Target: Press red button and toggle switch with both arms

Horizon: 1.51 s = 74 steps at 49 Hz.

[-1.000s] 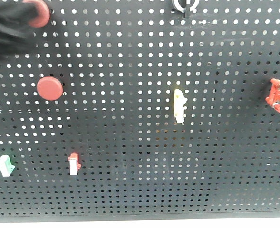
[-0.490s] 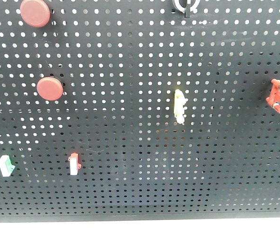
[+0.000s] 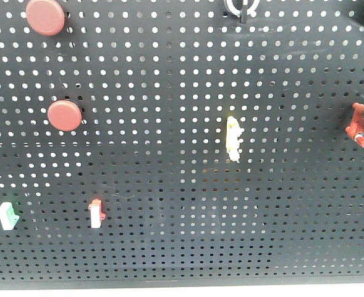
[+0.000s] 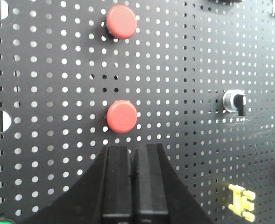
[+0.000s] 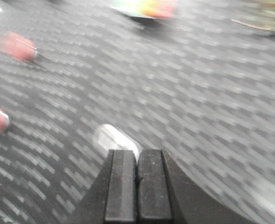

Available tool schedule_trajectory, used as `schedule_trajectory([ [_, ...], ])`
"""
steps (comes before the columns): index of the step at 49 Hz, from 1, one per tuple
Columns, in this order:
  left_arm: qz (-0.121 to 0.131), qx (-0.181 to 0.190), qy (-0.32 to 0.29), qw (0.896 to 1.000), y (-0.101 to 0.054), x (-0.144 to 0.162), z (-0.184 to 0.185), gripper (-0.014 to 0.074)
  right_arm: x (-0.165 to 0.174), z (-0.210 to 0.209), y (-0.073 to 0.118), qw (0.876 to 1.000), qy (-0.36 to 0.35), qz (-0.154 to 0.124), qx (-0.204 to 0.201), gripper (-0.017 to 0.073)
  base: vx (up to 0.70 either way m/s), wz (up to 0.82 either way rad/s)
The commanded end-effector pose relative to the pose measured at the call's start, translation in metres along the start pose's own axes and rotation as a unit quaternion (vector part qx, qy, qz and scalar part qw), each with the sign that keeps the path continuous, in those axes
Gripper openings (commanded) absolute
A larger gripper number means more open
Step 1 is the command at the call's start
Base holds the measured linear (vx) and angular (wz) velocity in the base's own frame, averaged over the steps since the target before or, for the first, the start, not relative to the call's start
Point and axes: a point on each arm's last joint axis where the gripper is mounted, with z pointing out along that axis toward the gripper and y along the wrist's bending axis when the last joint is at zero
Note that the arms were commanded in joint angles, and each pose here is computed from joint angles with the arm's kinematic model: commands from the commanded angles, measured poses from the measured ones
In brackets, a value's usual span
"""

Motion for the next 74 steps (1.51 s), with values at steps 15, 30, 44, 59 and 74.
schedule_trajectory([
  [15,-0.004,-0.002,-0.047,0.999,0.0,-0.014,0.0,0.0002,-0.002,0.075,0.022,0.998,0.033,0.046,-0.025,-0.0004,0.0,0.0],
  [30,-0.004,-0.002,-0.045,0.999,0.0,-0.014,0.0,0.0002,0.013,0.085,0.022,0.996,0.065,0.055,-0.016,-0.0004,0.0,0.0],
  [44,-0.004,-0.001,-0.042,0.999,0.0,-0.013,0.0,0.0002,0.001,0.087,0.012,0.996,0.077,0.043,0.011,-0.0004,0.0,0.0],
  [59,-0.004,-0.001,-0.039,0.999,0.0,-0.013,0.0,0.0002,-0.004,0.079,0.006,0.993,0.106,0.04,0.035,-0.0003,0.0,0.0],
  [74,-0.004,-0.001,-0.037,0.999,0.0,-0.012,0.0,0.0002,-0.023,0.061,-0.005,0.991,0.115,0.002,0.063,-0.0003,0.0,0.0],
])
